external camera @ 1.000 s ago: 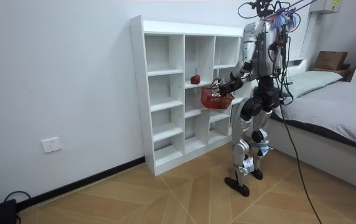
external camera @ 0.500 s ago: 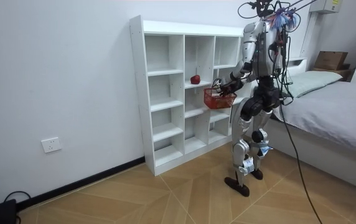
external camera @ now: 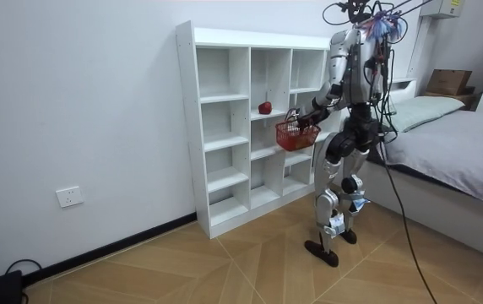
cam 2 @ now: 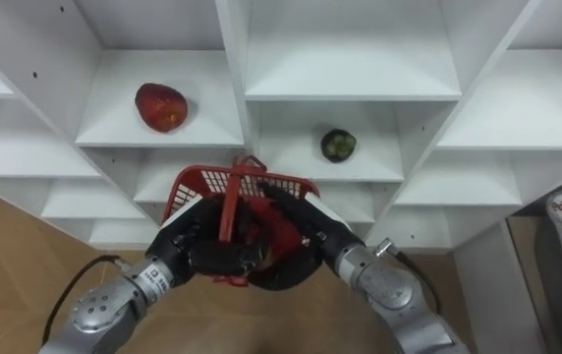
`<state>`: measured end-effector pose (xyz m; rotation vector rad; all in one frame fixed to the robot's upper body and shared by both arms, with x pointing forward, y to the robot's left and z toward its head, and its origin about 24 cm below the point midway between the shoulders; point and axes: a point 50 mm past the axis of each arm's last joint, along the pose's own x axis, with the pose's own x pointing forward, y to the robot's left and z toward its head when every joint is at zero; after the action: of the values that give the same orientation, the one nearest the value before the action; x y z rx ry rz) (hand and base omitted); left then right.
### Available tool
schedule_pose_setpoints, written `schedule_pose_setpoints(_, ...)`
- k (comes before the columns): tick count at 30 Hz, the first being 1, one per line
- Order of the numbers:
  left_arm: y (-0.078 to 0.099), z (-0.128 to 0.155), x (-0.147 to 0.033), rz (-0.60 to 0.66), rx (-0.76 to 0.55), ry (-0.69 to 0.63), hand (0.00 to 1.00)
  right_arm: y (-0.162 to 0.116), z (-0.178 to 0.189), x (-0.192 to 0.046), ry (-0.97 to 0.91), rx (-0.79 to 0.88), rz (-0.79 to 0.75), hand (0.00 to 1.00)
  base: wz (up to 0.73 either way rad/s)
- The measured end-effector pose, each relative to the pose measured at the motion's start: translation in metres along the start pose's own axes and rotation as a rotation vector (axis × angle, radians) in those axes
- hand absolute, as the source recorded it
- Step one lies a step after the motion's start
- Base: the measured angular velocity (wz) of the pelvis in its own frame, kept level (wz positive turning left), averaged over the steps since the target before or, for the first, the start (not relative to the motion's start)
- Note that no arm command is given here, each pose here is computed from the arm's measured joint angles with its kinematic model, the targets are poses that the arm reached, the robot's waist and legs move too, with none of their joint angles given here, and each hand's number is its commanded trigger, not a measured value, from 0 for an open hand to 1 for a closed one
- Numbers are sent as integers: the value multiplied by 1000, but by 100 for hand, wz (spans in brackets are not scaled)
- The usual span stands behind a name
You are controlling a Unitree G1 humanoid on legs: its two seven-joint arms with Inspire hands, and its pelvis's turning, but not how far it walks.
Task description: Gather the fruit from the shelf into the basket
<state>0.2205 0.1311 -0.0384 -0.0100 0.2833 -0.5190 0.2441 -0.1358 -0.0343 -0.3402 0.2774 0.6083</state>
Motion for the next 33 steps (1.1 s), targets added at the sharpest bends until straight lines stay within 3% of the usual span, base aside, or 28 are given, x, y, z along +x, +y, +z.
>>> schedule_pose_setpoints(14,13,-38,-33,145,9,149,100,3,16,-9,-84,-24,-8,0,-1)
schedule_pose_setpoints(33,30,-47,-44,307,-3,184,100,-1,38,-25,-205,-22,-61,0,0)
